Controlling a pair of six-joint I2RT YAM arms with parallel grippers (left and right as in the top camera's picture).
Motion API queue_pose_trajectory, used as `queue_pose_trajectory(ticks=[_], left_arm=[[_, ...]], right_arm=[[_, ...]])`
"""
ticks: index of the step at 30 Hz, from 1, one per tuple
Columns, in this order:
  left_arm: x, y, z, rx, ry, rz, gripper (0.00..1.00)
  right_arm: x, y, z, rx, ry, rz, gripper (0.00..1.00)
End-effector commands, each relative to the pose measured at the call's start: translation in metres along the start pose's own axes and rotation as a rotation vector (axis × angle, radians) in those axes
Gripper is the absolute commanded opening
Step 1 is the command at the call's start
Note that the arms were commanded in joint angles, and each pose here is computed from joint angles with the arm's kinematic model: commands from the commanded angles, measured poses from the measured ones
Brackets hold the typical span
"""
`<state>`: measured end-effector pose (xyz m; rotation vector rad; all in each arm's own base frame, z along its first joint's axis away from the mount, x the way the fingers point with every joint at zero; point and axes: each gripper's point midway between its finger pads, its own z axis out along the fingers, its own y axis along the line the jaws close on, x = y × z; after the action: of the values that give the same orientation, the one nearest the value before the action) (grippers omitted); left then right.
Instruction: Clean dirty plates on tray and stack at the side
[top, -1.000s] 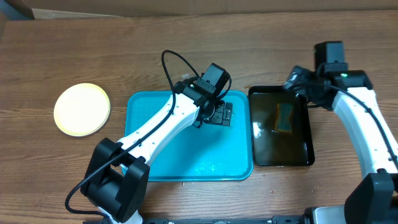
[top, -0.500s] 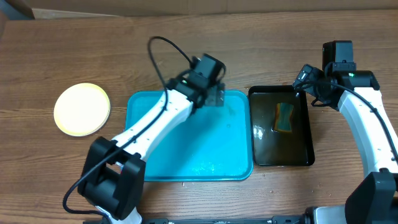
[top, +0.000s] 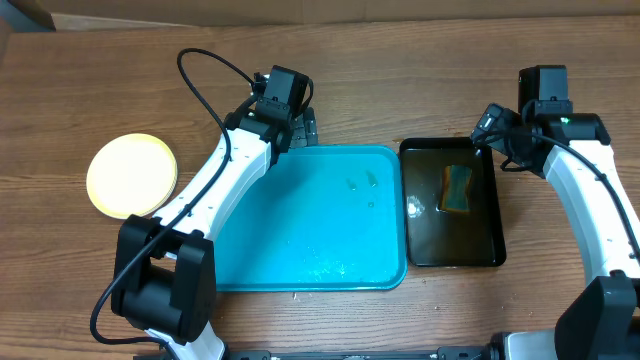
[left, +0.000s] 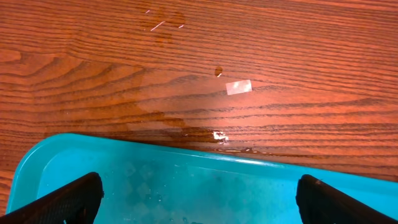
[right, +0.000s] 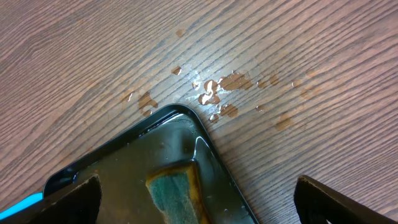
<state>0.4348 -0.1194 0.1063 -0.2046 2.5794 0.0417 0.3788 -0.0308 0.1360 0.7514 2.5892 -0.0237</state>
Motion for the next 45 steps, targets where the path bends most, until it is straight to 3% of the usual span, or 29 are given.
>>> queue_pose_trajectory(ticks=[1, 15, 24, 28, 34, 40, 45], left_arm=[[-0.010, 0.001, -0.004, -0.006, -0.029, -0.010, 1.00], [-0.010, 0.001, -0.004, -0.005, -0.027, -0.009, 1.00], [-0.010, 0.001, -0.004, -0.005, -0.027, -0.009, 1.00], [-0.010, 0.001, -0.004, -0.004, -0.028, -0.010, 1.00], [-0.010, 0.001, -0.004, -0.004, -0.027, -0.009, 1.00], [-0.010, 0.001, -0.004, -0.004, -0.027, -0.009, 1.00], [-0.010, 0.001, -0.004, -0.004, -0.027, -0.009, 1.00]], right_arm=[[-0.012, 0.000, -0.012, -0.006, -0.049, 0.002, 1.00], [-0.012, 0.001, -0.020, -0.018, -0.067, 0.002, 1.00], [-0.020, 0.022, -0.137, -0.220, -0.328, -0.021, 1.00], [-0.013, 0.011, -0.222, -0.360, -0.519, -0.006, 1.00], [0.015, -0.021, -0.284, -0.470, -0.689, 0.024, 1.00], [0.062, -0.053, -0.266, -0.482, -0.729, 0.037, 1.00], [0.063, -0.057, -0.253, -0.549, -0.895, 0.076, 1.00]])
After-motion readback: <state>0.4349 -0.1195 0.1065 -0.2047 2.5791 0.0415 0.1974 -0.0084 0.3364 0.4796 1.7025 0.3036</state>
